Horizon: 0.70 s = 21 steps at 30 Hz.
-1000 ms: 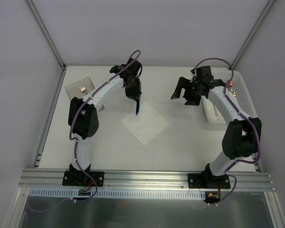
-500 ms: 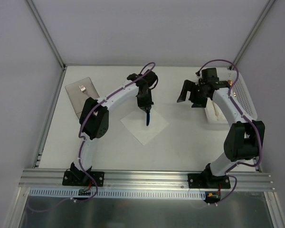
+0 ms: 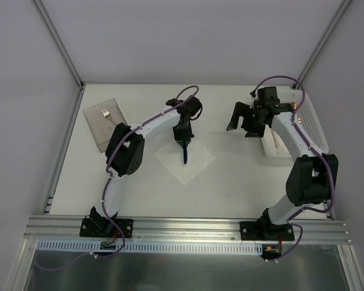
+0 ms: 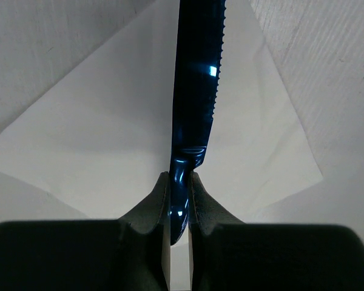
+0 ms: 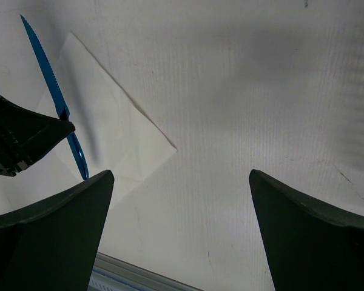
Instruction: Place the utensils on the paper napkin and roll it up
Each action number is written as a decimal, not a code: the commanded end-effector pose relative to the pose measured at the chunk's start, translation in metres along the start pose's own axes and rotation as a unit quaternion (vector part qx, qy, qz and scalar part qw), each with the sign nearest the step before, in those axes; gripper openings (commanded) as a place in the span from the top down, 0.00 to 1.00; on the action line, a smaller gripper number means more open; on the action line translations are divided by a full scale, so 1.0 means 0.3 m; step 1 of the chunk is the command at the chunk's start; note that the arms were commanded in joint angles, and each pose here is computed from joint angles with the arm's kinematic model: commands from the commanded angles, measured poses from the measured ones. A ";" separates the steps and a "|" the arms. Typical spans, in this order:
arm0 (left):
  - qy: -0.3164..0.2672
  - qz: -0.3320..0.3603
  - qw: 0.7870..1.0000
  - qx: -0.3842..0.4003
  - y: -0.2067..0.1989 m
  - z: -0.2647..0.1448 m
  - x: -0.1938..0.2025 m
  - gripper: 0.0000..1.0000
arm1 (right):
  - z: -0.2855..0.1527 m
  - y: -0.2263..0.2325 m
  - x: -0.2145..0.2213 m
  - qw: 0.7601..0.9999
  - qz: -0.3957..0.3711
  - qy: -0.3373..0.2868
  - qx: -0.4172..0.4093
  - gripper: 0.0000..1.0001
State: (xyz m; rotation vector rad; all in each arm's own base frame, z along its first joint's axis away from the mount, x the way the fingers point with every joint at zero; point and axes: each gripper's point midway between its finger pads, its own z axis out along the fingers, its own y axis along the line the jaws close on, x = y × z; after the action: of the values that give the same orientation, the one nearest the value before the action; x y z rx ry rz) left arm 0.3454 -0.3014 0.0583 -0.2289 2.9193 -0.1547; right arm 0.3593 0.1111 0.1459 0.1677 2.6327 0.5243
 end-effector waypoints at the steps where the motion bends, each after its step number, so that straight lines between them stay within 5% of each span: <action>1: -0.003 0.005 1.000 -0.009 -0.007 0.010 0.012 1.00 | -0.046 0.005 -0.024 1.000 -0.012 -0.021 -0.001 0.01; 21: 0.010 0.044 0.999 0.014 -0.049 0.060 0.033 1.00 | -0.038 0.011 -0.018 1.000 -0.009 -0.015 -0.008 0.01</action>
State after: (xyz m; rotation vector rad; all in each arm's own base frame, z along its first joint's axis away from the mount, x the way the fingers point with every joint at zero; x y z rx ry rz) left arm 0.3445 -0.3108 0.0412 -0.1540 2.9298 -0.1544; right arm 0.3593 0.1110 0.1458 0.1659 2.6329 0.5249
